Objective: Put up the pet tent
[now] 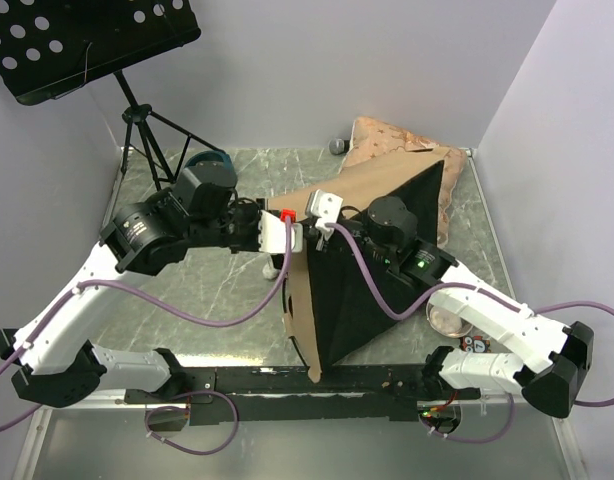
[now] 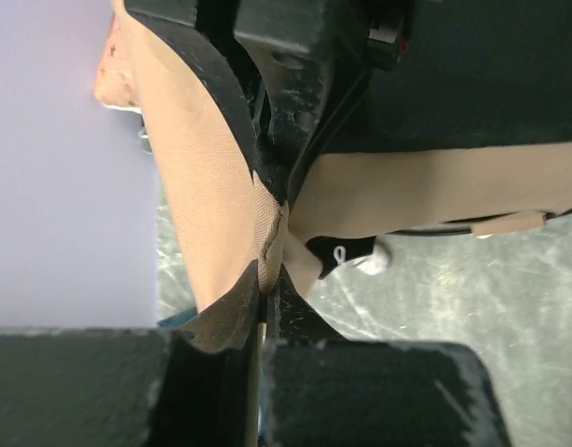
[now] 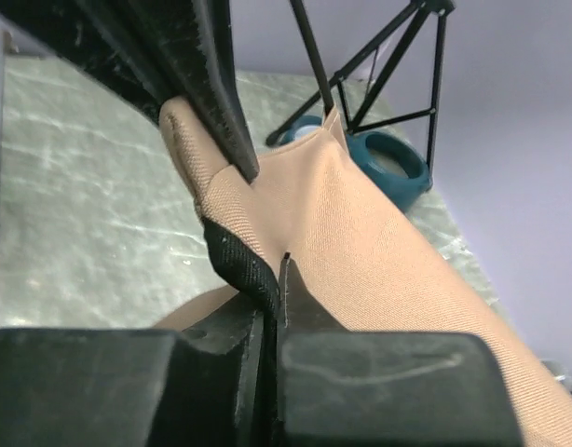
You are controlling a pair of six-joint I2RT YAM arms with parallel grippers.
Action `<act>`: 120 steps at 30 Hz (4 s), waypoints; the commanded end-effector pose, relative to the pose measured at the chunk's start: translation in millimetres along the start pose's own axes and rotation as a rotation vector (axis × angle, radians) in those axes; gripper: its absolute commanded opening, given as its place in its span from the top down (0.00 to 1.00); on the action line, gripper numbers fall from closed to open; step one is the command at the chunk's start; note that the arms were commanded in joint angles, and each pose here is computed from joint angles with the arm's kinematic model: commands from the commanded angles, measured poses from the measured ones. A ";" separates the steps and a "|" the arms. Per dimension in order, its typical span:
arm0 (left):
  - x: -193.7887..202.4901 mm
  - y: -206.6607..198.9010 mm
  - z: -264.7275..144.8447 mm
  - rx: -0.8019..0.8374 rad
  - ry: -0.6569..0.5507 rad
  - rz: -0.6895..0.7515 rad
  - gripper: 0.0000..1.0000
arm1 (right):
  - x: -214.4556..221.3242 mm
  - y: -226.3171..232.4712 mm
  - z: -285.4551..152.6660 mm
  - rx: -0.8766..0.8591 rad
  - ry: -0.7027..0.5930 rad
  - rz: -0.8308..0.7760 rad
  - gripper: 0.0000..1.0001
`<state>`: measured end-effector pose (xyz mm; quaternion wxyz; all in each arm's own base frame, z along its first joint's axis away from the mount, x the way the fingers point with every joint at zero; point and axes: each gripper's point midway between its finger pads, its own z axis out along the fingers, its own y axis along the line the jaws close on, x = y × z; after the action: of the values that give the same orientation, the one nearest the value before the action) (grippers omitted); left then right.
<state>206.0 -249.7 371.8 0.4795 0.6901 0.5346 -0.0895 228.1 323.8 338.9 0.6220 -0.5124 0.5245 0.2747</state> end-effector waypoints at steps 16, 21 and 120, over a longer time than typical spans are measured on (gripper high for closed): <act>-126.5 59.8 -147.6 -0.453 -0.760 -0.001 0.00 | -113.9 -72.1 -57.4 -0.108 -0.077 -0.432 1.00; -113.8 45.6 -131.3 -0.500 -0.767 0.190 0.00 | -102.1 -70.3 -45.9 -0.148 -0.083 -0.459 1.00; -38.0 41.3 13.2 -0.329 -0.415 -0.060 0.99 | -36.8 -0.6 -51.3 -0.310 -0.114 0.178 0.46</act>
<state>232.5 -283.1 374.5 0.6512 0.5786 0.4705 -0.1407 217.5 285.0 353.8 0.5204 -0.4960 0.5344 0.4444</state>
